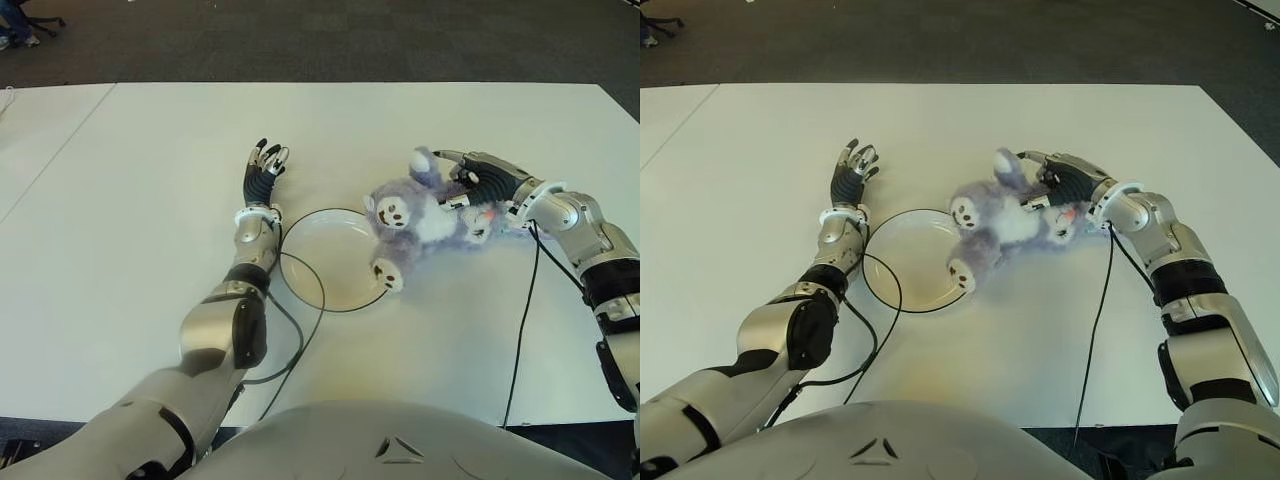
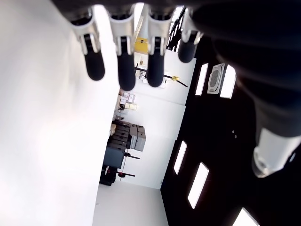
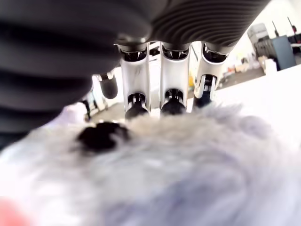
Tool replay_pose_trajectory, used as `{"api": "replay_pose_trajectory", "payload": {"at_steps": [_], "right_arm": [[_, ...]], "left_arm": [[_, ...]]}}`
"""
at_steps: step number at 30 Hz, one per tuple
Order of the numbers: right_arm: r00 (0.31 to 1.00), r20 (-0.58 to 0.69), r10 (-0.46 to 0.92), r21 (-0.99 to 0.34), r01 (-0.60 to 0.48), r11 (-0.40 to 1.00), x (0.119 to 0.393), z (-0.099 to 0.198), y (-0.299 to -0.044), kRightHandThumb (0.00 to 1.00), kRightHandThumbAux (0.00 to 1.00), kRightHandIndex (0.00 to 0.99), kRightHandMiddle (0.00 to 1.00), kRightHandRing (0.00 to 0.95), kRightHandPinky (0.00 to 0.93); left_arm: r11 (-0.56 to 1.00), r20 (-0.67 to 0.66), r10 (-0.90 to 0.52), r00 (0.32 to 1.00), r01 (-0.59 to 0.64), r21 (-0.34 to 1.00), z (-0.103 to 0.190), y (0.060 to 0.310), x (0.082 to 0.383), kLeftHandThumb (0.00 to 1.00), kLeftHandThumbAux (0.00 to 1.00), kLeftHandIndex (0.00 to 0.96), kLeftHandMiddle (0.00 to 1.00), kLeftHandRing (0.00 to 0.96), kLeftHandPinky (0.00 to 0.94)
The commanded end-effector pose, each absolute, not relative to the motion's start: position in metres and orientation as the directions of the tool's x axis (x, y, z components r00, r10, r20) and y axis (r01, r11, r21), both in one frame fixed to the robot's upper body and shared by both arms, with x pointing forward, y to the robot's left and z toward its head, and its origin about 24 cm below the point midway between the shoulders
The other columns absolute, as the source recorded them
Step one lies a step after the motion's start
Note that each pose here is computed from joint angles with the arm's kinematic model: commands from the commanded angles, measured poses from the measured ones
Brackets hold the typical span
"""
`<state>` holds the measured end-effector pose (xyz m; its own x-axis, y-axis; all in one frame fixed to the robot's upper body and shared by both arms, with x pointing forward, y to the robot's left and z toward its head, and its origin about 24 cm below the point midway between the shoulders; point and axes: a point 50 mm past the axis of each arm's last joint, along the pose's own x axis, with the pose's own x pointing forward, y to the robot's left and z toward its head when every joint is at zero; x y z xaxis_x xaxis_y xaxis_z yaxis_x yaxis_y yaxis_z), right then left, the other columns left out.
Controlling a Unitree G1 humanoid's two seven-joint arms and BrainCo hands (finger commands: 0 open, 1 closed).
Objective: Put the doll into the plate.
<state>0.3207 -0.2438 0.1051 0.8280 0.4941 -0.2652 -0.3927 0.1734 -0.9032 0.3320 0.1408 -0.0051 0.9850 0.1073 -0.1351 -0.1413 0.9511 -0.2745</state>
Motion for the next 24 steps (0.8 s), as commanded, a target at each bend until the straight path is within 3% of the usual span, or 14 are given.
{"api": "replay_pose_trajectory", "payload": {"at_steps": [1, 9, 16, 24], "right_arm": [[0.612, -0.581, 0.537, -0.728, -0.686, -0.005, 0.2892, 0.0573, -0.2334, 0.039, 0.426, 0.000, 0.000, 0.000, 0.006], [0.577, -0.602, 0.552, -0.709, -0.704, -0.036, 0.2870, 0.0598, -0.2302, 0.050, 0.404, 0.000, 0.000, 0.000, 0.000], [0.610, -0.573, 0.547, -0.723, -0.690, 0.011, 0.2872, 0.0598, -0.2310, 0.052, 0.390, 0.000, 0.000, 0.000, 0.000], [0.636, -0.573, 0.517, -0.721, -0.691, 0.051, 0.2866, 0.0592, -0.2339, 0.085, 0.329, 0.000, 0.000, 0.000, 0.000]], "left_arm": [[0.929, -0.547, 0.112, 0.830, -0.282, -0.239, -0.0960, 0.1432, 0.2509, 0.000, 0.612, 0.106, 0.200, 0.209, 0.199], [0.927, -0.547, 0.115, 0.829, -0.287, -0.240, -0.0956, 0.1430, 0.2513, 0.000, 0.599, 0.103, 0.203, 0.212, 0.197], [0.934, -0.536, 0.104, 0.838, -0.268, -0.237, -0.0953, 0.1427, 0.2510, 0.000, 0.577, 0.096, 0.190, 0.198, 0.178], [0.930, -0.532, 0.102, 0.841, -0.270, -0.249, -0.0953, 0.1426, 0.2506, 0.000, 0.578, 0.102, 0.203, 0.223, 0.239]]}}
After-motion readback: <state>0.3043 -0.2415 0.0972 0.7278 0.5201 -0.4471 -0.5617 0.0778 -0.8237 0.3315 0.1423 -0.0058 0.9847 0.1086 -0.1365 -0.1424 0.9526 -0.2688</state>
